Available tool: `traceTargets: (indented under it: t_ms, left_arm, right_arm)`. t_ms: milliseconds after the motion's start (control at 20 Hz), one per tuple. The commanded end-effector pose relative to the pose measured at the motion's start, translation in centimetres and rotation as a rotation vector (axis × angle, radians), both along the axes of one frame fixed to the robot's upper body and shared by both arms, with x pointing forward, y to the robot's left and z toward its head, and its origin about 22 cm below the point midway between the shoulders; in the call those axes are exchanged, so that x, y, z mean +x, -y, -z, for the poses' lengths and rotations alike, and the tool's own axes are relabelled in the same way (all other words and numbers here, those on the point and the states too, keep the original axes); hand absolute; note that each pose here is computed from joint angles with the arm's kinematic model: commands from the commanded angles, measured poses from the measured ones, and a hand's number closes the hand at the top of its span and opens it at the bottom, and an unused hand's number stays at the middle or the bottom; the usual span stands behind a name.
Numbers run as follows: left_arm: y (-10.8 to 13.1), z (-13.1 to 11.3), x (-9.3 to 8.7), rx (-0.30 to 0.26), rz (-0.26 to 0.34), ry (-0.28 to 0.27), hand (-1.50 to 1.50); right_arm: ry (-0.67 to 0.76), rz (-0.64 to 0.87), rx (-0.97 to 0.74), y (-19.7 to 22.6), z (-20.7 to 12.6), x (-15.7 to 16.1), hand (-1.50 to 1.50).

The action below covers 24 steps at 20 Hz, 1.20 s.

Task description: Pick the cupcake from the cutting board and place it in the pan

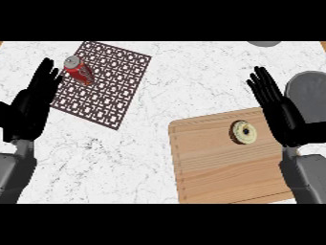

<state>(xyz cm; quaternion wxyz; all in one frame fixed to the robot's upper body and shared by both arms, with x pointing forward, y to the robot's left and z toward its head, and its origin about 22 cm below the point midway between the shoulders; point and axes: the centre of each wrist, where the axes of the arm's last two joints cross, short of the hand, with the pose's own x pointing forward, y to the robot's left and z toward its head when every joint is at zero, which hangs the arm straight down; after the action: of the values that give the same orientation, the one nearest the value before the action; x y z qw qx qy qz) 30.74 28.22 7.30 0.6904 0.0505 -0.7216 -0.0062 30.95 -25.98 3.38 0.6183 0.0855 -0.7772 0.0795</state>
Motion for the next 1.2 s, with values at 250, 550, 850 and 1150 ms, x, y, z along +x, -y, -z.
traceTargets:
  t_ms: [250,550,850,1150]
  left_arm:
    - [-1.2,-0.2,-1.3,0.025,-0.040,-0.006,0.00]
    - [0.0,1.6,-2.5,-0.051,-0.035,-0.095,0.00]
    - [-0.1,2.6,-3.4,-0.043,-0.034,-0.081,0.00]
    - [1.6,0.4,-2.3,-0.055,-0.013,-0.100,0.00]
  right_arm:
    - [0.209,-0.273,0.097,5.7,-9.4,5.2,1.50]
    - [0.226,-0.073,-0.414,13.9,-4.4,-2.2,-1.50]
    - [0.256,-0.052,-0.651,18.1,-6.8,-2.8,-1.50]
    - [0.301,-0.108,-0.790,14.4,-12.2,1.0,-1.50]
